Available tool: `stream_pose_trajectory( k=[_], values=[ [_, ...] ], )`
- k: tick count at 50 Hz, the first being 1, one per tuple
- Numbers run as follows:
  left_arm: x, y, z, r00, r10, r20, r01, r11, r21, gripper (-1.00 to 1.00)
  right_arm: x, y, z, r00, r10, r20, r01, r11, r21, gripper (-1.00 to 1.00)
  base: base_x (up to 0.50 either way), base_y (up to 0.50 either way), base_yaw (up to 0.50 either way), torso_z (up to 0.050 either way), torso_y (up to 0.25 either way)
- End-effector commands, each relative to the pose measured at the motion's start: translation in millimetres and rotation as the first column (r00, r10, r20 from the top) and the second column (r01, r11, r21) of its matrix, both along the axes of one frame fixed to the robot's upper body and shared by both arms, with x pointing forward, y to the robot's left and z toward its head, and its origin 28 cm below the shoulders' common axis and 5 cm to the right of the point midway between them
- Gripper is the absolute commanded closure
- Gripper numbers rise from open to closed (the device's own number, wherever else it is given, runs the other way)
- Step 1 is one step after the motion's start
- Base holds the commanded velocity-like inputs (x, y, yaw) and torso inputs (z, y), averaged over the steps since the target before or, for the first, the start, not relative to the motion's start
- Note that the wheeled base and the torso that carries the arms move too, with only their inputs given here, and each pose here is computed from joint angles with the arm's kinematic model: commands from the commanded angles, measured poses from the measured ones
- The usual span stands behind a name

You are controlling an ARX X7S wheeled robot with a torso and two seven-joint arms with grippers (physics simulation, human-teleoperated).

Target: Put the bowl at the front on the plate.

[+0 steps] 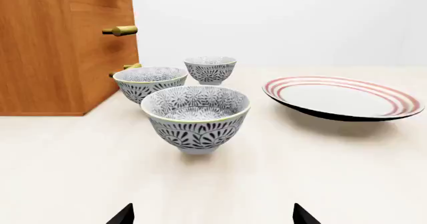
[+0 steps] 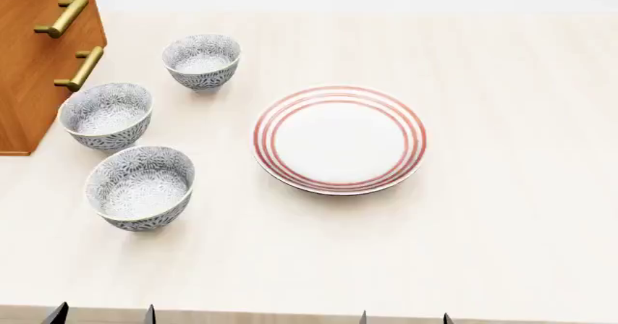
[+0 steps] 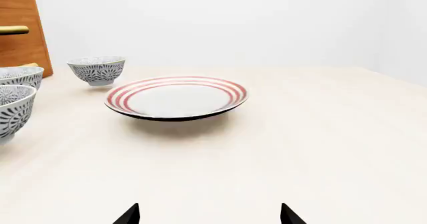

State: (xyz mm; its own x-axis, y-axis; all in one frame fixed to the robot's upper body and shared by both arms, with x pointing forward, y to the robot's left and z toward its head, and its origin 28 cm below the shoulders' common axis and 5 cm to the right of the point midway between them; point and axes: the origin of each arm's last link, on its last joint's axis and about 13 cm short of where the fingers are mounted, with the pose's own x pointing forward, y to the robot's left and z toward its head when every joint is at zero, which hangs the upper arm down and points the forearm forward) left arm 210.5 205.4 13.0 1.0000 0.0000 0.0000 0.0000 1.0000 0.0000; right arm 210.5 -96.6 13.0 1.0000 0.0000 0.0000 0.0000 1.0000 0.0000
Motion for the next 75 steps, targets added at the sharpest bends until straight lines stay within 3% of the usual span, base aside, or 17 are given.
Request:
stream_pose_trajectory(
  k=[1,11,14,21,23,25,37,58,68,75],
  values=[
    [0.2,0.0,-0.7,1.0,0.0,0.0,0.0,1.0,0.0,-1.0,0.1,0.4,-0.2,1.0,0.0,0.0,0.0,1.0,0.0,-1.0,0.0,0.0,0.0,0.0,0.0],
    [1.2,0.6,-2.1,1.0,-0.002,0.001,0.002,1.0,0.005,-1.0,0.7,0.3,-1.1,1.0,0.009,-0.008,-0.009,1.0,0.004,-1.0,0.0,0.0,0.0,0.0,0.0],
    [2.8,0.5,-3.6,0.999,0.001,-0.046,0.0,1.0,0.03,-1.0,0.4,0.0,-1.0,0.999,0.008,-0.034,-0.007,0.999,0.035,-1.0,0.0,0.0,0.0,0.0,0.0],
    [4.1,-3.8,6.3,0.999,-0.017,-0.05,0.021,0.998,0.066,-1.0,3.6,-3.5,11.1,0.997,0.012,-0.073,-0.012,1.0,0.0,-1.0,0.0,0.0,0.0,0.0,0.0],
    [6.1,-5.8,13.7,0.998,-0.024,-0.052,0.027,0.998,0.056,-1.0,4.5,-5.1,20.4,0.997,0.002,-0.071,-0.005,0.999,-0.039,-1.0,0.0,0.0,0.0,0.0,0.0],
    [8.9,-7.9,22.4,0.998,-0.056,-0.033,0.058,0.995,0.085,-1.0,5.3,-5.6,28.5,0.998,0.007,-0.066,-0.01,0.999,-0.037,-1.0,0.0,0.0,0.0,0.0,0.0],
    [23.6,-14.8,81.2,0.993,-0.116,0.035,0.113,0.99,0.079,-1.0,12.7,-9.2,82.1,1.0,0.023,-0.009,-0.024,0.999,-0.027,-1.0,0.0,0.0,0.0,0.0,0.0],
    [32.2,-27.4,160.4,0.971,-0.179,0.161,0.177,0.984,0.026,-1.0,30.9,-19.7,171.8,0.991,0.077,0.112,-0.057,0.982,-0.179,-1.0,0.0,0.0,0.0,0.0,0.0],
    [36.8,-33.6,213.5,0.947,-0.215,0.24,0.227,0.974,-0.019,-1.0,37.8,-23.1,217.7,0.979,0.086,0.183,-0.04,0.97,-0.241,-1.0,0.0,0.0,0.0,0.0,0.0],
    [39.7,-35.4,232.2,0.934,-0.226,0.276,0.234,0.972,0.006,-1.0,38.7,-25.8,234.8,0.975,0.095,0.201,-0.041,0.965,-0.259,-1.0,0.0,0.0,0.0,0.0,0.0]
  ],
)
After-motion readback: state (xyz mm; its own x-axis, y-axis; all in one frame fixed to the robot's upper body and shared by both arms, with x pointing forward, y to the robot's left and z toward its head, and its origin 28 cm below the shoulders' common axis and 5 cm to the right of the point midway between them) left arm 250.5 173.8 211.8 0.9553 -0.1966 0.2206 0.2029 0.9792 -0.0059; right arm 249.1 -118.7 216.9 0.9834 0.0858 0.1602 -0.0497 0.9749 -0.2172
